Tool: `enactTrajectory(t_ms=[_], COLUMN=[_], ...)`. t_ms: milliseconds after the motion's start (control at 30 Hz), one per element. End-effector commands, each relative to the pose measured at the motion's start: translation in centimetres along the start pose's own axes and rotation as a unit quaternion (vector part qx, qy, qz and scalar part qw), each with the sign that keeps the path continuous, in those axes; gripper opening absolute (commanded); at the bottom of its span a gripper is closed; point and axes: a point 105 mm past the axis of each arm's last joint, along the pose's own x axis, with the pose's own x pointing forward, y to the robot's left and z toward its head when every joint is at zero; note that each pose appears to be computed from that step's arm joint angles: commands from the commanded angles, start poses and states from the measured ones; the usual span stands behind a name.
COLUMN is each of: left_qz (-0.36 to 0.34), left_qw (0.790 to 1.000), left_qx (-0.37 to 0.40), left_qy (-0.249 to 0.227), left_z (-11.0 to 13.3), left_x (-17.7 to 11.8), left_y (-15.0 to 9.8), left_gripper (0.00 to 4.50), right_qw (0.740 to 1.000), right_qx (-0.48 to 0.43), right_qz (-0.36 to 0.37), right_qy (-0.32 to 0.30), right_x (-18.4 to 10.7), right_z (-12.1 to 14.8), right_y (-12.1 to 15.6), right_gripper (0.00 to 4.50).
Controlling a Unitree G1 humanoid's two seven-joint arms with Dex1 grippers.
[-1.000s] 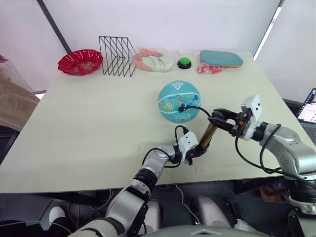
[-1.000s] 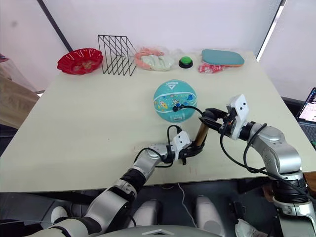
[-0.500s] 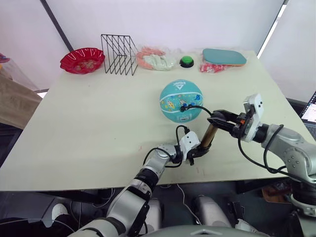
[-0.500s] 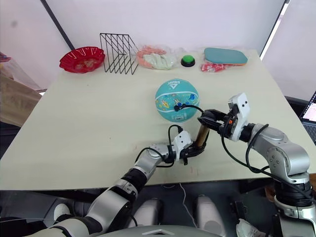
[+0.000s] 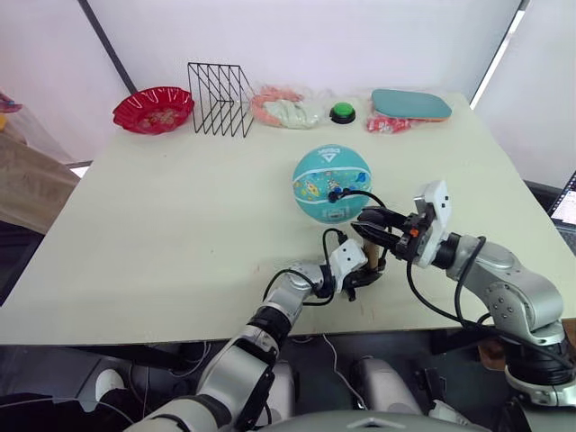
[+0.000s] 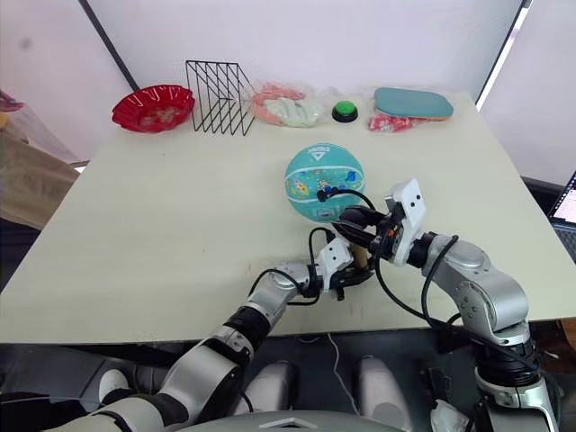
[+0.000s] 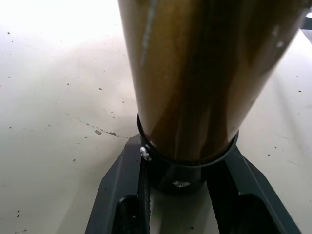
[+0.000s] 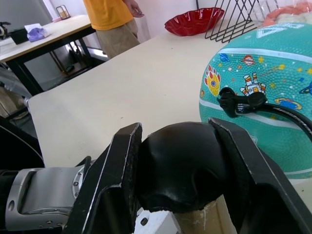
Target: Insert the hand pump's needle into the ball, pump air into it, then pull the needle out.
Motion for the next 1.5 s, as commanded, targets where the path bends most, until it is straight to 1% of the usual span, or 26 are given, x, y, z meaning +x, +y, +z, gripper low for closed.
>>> enactTrajectory(t_ms=[33,133,300,367,500,600,667,767,867,933,1000,1100,1167,1233,1300,1333,1433,1500], left_qz=[-0.008,-0.008,-0.009,-0.009,-0.012,-0.013,-0.015,-0.016,-0.016,-0.016,-0.016,-0.016,-0.017,-0.018,-0.017,-0.017,-0.017,-0.016], left_qw=[0.999,0.999,0.999,0.999,0.999,0.999,0.998,0.998,0.998,0.998,0.998,0.998,0.998,0.998,0.998,0.998,0.998,0.998], left_qx=[-0.024,-0.026,-0.027,-0.027,-0.027,-0.027,-0.028,-0.028,-0.028,-0.028,-0.027,-0.027,-0.025,-0.025,-0.025,-0.025,-0.022,-0.022], left_qy=[0.036,0.042,0.044,0.044,0.045,0.045,0.047,0.048,0.049,0.050,0.051,0.052,0.055,0.057,0.058,0.059,0.060,0.060], left_z=[-1.7,-2.2,-2.4,-2.4,-2.5,-2.5,-2.6,-2.7,-2.8,-2.8,-2.8,-3.0,-3.1,-3.2,-3.3,-3.3,-3.3,-3.3], left_x=[0.3,0.0,-0.1,-0.1,-0.2,-0.3,-0.3,-0.4,-0.5,-0.5,-0.5,-0.6,-0.6,-0.6,-0.6,-0.6,-0.6,-0.6], left_y=[-0.7,-0.7,-0.7,-0.7,-0.8,-0.8,-0.9,-0.9,-0.8,-0.8,-0.9,-0.9,-1.0,-1.1,-1.1,-1.1,-1.1,-1.0], left_gripper=[1.07,1.07,1.07,1.07,1.07,1.07,1.07,1.07,1.07,1.07,1.07,1.07,1.07,1.07,1.07,1.07,1.06,1.06], right_qw=[0.998,0.996,0.998,0.998,0.996,0.995,0.994,0.992,0.988,0.987,0.988,0.990,0.993,0.995,0.996,0.997,0.998,0.998], right_qx=[-0.004,-0.030,-0.032,-0.045,-0.073,-0.077,-0.082,-0.085,-0.089,-0.090,-0.088,-0.085,-0.079,-0.061,-0.048,-0.040,0.010,0.023], right_qz=[-0.013,-0.031,-0.036,-0.036,-0.042,-0.045,-0.042,-0.038,-0.040,-0.042,-0.042,-0.039,-0.043,-0.051,-0.055,-0.056,-0.061,-0.058], right_qy=[0.069,0.075,0.039,0.019,-0.022,-0.036,-0.065,-0.089,-0.116,-0.123,-0.121,-0.104,-0.082,-0.061,-0.052,-0.041,-0.002,0.011], right_x=[-0.6,-1.8,-2.3,-2.6,-3.7,-4.2,-4.7,-5.3,-6.3,-6.7,-6.9,-6.7,-6.4,-5.9,-5.6,-5.4,-4.5,-4.2], right_z=[-2.9,-2.3,-0.2,1.3,5.3,7.0,9.6,12.1,15.1,16.2,16.6,16.2,14.9,12.9,11.7,10.5,5.5,3.6], right_y=[-0.9,-1.8,-2.0,-2.0,-2.0,-1.9,-1.7,-1.3,-1.2,-1.1,-1.0,-0.8,-1.1,-1.8,-2.2,-2.5,-3.6,-3.7], right_gripper=[1.64,1.64,1.64,1.64,1.64,1.64,1.64,1.64,1.64,1.64,1.64,1.64,1.64,1.64,1.64,1.64,1.64,1.64])
